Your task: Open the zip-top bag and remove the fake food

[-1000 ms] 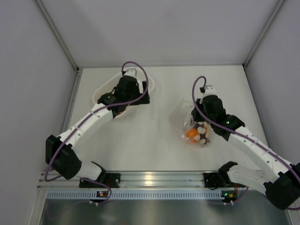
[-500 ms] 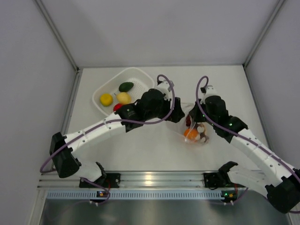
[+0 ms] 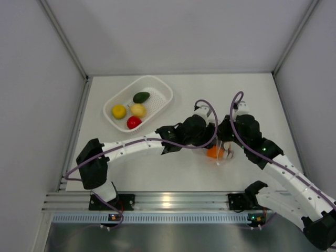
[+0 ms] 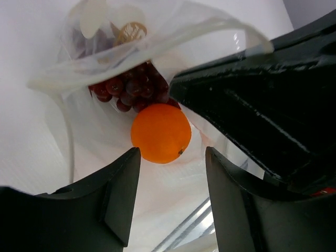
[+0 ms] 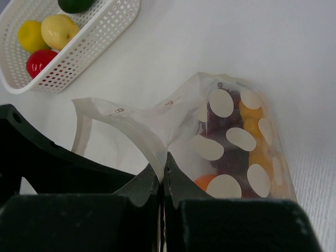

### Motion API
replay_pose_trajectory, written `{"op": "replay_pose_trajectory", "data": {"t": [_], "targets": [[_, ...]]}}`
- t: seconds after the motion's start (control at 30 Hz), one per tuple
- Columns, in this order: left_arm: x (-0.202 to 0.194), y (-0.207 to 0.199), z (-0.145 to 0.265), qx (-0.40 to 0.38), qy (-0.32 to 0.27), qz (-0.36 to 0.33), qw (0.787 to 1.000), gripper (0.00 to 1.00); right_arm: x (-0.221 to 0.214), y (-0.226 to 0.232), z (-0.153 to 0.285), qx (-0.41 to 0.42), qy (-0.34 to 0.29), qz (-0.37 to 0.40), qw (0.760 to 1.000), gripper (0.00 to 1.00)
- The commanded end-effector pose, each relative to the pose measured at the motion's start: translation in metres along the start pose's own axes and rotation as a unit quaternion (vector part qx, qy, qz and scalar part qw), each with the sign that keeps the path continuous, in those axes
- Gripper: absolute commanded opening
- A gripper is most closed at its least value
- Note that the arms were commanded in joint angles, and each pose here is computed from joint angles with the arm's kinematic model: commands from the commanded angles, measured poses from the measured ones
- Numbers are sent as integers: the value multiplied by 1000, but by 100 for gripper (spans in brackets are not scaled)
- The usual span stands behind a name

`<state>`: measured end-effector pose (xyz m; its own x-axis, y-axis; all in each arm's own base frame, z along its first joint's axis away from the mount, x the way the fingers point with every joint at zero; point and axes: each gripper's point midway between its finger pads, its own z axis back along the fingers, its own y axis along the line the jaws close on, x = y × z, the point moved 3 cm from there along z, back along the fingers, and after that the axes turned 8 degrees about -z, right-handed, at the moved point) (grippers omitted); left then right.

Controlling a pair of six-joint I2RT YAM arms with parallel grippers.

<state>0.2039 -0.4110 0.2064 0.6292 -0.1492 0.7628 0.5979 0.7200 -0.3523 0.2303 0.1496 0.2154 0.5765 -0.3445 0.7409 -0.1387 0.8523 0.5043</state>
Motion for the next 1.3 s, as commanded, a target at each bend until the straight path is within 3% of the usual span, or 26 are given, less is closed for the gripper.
{"op": "replay_pose_trajectory", "data": {"t": [0.0,0.3,0.6,0.8,0.9,1.0,1.13,1.27], "targets": [[4,-11,-9,-4,-23,18,1000,58,14,-1,4,-8,-44,-5,999,0],[-29,-5,-45,20,20,23,999,58,12,-27,14,-70,-61,14,996,0],[-52,-11,-80,10,62,27,998,76,0,-40,23,-82,-56,18,995,0],[-71,-10,-93,5,93,22,995,83,-2,-42,28,-80,-57,19,995,0],[-83,-7,-98,10,111,10,994,92,-2,-41,29,-77,-59,17,995,0],[-92,-6,-106,12,123,8,992,94,-2,-39,29,-69,-57,16,996,0],[-98,-7,-115,8,132,8,991,90,-3,-37,29,-63,-57,13,996,0],[-96,-6,-117,14,128,8,992,70,-2,-38,31,-65,-58,17,996,0]]}}
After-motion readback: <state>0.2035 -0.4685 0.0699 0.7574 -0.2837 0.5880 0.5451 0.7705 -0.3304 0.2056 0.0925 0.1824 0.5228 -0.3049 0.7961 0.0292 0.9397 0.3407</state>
